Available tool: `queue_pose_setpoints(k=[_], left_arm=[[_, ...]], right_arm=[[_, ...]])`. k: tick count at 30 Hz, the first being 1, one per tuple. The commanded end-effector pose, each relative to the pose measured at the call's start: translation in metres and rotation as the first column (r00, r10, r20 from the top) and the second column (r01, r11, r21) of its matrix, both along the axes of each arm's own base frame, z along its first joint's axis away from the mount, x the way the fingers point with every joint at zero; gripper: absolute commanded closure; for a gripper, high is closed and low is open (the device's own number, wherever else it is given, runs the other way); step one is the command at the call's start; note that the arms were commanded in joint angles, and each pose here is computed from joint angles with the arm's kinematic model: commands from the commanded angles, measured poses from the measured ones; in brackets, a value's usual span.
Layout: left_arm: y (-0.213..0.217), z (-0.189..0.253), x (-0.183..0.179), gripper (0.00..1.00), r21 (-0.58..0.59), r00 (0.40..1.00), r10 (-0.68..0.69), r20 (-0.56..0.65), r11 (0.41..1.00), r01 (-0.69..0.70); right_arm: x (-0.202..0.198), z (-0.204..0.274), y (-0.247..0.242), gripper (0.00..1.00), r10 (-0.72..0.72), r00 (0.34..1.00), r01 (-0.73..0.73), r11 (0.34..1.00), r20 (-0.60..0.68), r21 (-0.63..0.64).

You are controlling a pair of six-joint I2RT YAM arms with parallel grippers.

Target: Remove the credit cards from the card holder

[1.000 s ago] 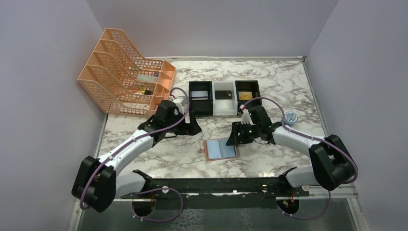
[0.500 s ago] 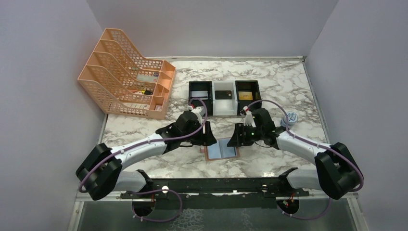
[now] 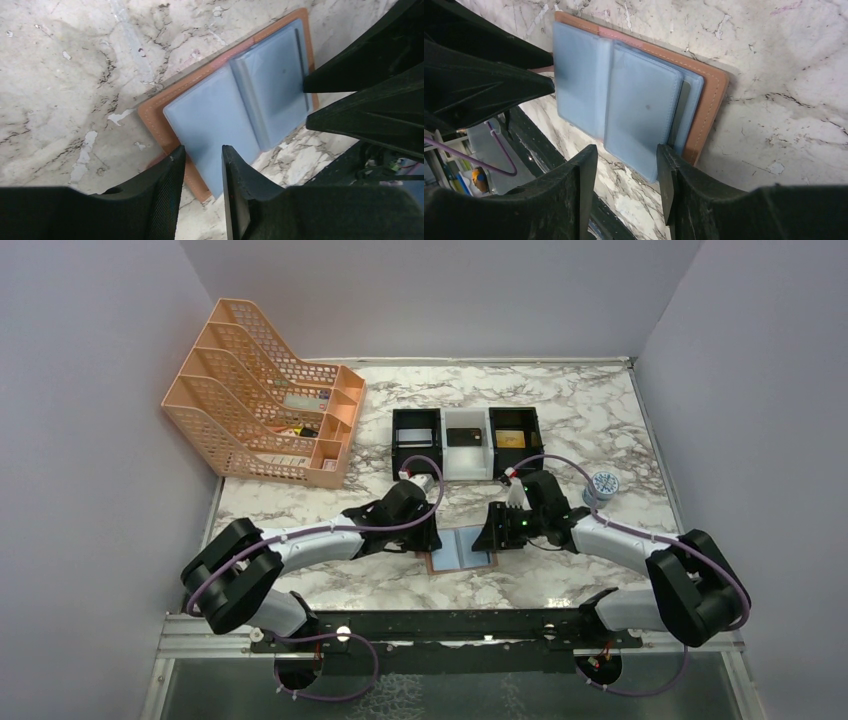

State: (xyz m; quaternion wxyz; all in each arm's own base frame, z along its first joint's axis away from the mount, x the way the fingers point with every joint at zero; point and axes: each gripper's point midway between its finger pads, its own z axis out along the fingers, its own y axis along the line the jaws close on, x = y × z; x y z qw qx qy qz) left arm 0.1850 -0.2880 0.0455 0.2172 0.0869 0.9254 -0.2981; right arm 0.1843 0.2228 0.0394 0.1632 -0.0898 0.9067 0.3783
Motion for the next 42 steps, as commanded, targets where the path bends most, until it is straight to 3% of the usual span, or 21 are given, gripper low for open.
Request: queue_pose_setpoints(k=[1, 13, 18, 42], left_arm=[[0.007, -0.008, 0.006, 0.67, 0.084, 1.0, 0.003, 0.026, 0.996, -0.005], [0.007, -0.013, 0.002, 0.78, 0.12, 0.999, -0.032, 0.032, 0.992, 0.028], [0.007, -0.015, 0.0, 0.82, 0.132, 0.999, -0.042, 0.031, 0.991, 0.037], [0.005, -0.008, 0.004, 0.83, 0.124, 0.998, -0.038, 0.055, 0.992, 0.031]], right_arm=[[0.003, -0.007, -0.003, 0.53, -0.023, 1.0, 0.023, 1.0, -0.003, -0.021], [0.001, -0.016, -0.005, 0.53, -0.072, 0.997, 0.071, 0.997, -0.04, -0.026], [0.002, -0.008, 0.005, 0.54, -0.072, 0.996, 0.074, 0.996, -0.052, 0.043], [-0.006, 0.025, 0.037, 0.55, 0.043, 0.993, -0.01, 0.958, -0.11, 0.286]])
